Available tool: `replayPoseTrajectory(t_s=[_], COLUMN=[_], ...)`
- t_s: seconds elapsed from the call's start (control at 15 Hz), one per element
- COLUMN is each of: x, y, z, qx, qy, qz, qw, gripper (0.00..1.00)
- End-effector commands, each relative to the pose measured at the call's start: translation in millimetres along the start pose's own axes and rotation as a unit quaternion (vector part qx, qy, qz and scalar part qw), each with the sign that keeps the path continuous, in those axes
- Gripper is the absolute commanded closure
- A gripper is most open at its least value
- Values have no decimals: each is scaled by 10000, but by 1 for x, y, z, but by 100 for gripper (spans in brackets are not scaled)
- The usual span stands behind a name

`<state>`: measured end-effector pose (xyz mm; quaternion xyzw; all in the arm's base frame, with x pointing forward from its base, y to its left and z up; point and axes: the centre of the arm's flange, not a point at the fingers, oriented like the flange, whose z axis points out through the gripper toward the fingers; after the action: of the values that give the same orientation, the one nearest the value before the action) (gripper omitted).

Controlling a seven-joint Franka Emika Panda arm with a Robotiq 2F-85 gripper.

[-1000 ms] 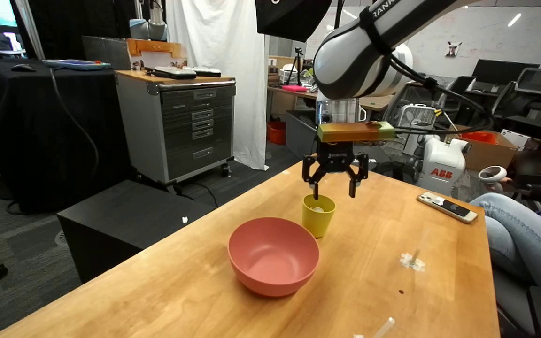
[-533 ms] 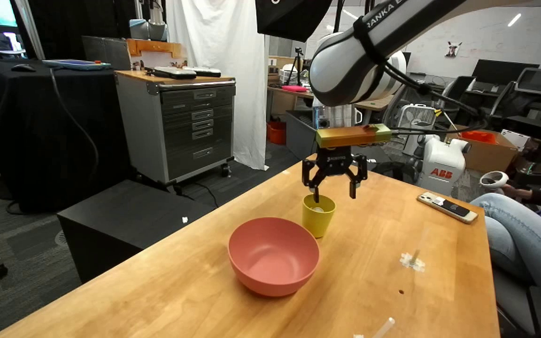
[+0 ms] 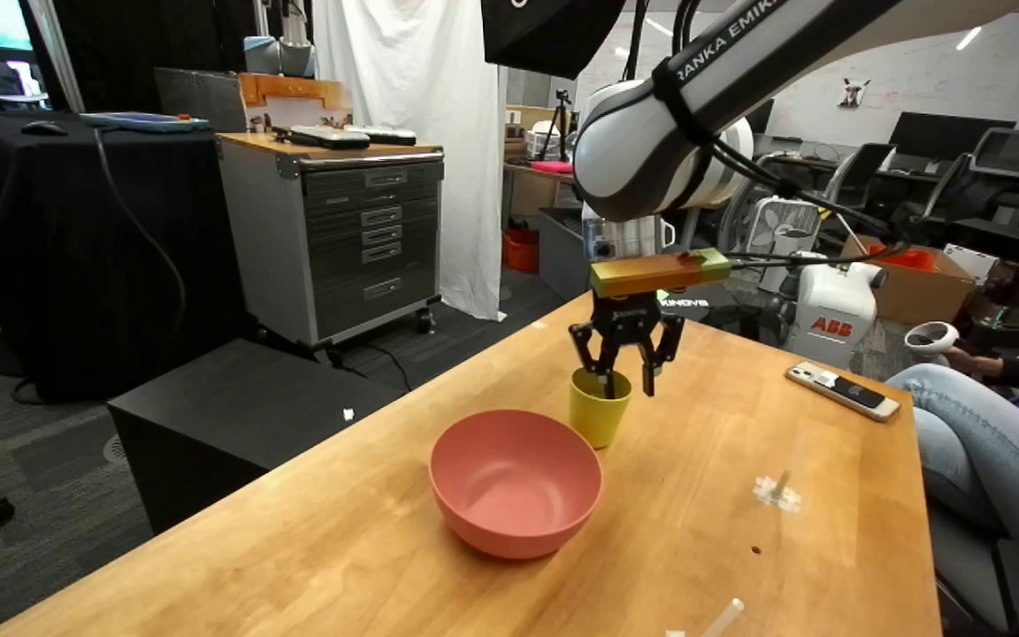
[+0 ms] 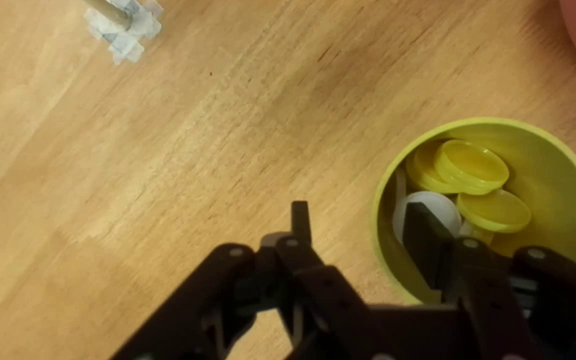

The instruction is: Pour the contents in the cup into the bowl

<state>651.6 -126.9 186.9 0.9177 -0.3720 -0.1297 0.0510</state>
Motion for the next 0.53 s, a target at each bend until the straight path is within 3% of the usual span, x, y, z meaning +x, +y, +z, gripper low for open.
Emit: replayPoseTrajectory(t_s=[0.0,0.2,0.47], x=[8,8,4], y=[-7,-8,-15], z=[-9,-13,-23], qx=[-82,-13,75], qy=[29,57,143], qz=[-63,-67,-140], qw=[9999,10000,9998], gripper=[79,93,94])
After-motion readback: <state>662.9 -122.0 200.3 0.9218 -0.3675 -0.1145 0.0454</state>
